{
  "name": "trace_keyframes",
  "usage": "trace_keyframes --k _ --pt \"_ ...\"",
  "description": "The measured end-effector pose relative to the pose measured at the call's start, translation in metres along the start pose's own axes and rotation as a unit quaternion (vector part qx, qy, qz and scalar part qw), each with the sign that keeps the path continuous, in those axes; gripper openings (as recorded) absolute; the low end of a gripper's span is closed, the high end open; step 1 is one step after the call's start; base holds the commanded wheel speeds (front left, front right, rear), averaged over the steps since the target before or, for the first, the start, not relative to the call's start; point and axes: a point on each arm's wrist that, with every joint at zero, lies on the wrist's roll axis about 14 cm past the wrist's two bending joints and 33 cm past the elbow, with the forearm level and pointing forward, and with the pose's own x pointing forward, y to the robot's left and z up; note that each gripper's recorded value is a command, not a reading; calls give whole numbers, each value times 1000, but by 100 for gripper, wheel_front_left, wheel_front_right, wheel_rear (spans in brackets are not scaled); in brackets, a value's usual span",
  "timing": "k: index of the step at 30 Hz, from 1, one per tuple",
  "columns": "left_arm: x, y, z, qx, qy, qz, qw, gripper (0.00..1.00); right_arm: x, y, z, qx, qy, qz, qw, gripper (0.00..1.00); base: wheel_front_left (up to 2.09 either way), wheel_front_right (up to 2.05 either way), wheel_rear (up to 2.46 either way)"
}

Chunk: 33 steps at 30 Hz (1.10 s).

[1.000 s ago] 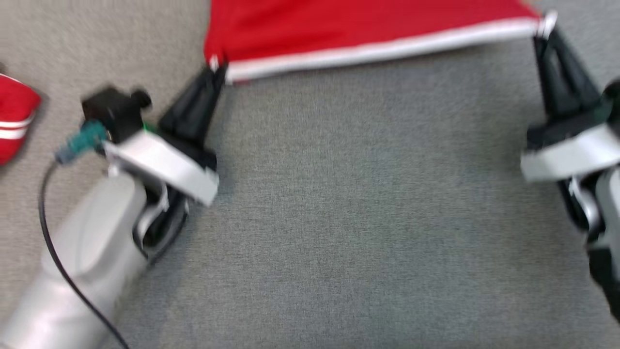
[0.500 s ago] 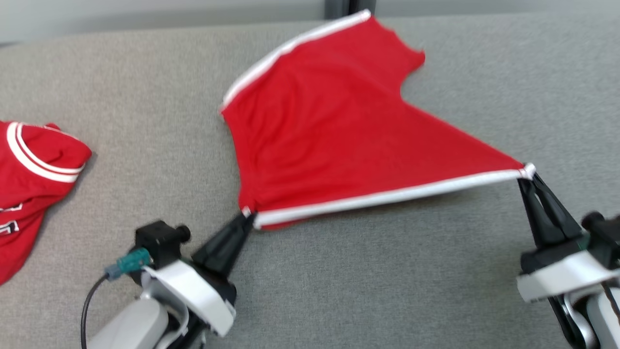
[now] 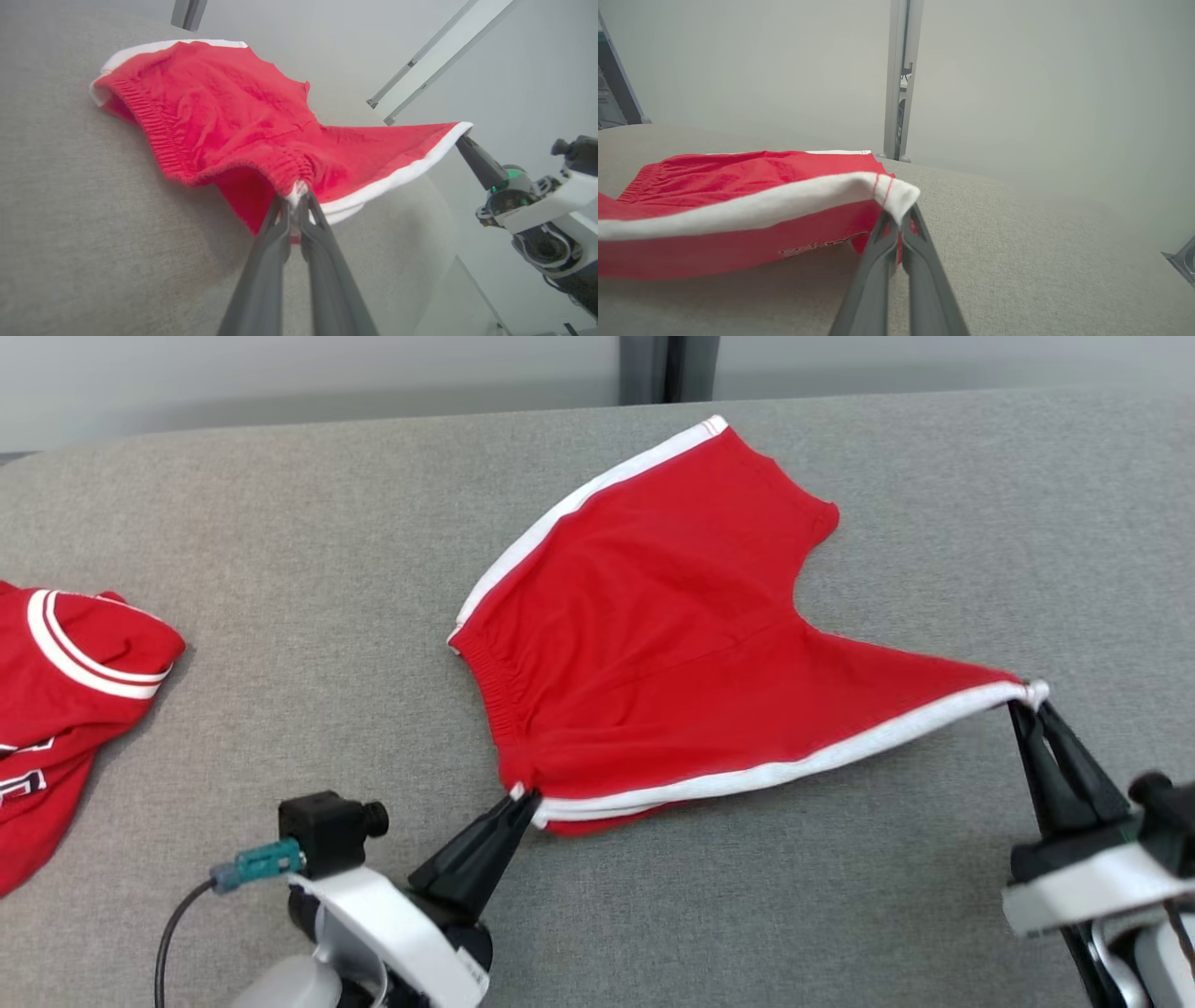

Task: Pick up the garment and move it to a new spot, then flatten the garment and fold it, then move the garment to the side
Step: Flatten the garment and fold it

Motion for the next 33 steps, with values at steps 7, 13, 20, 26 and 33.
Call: trace_keyframes --k 7,13,20,26,33 --pt "23 11 34 -106 -64 14 992 0 68 -3 3 -20 -8 16 1000 0 0 0 0" --pt "42 40 55 -145 -101 48 983 0 130 1 -3 -46 3 43 998 0 0 0 0" --pt "65 72 68 -175 -128 73 974 0 193 8 -32 -61 46 66 995 0 0 0 0" --pt "79 105 73 -173 -139 105 969 0 241 29 -45 -62 59 93 992 0 0 0 0" --pt "84 125 82 -160 -154 127 967 0 271 47 -57 -70 75 113 988 0 0 0 0"
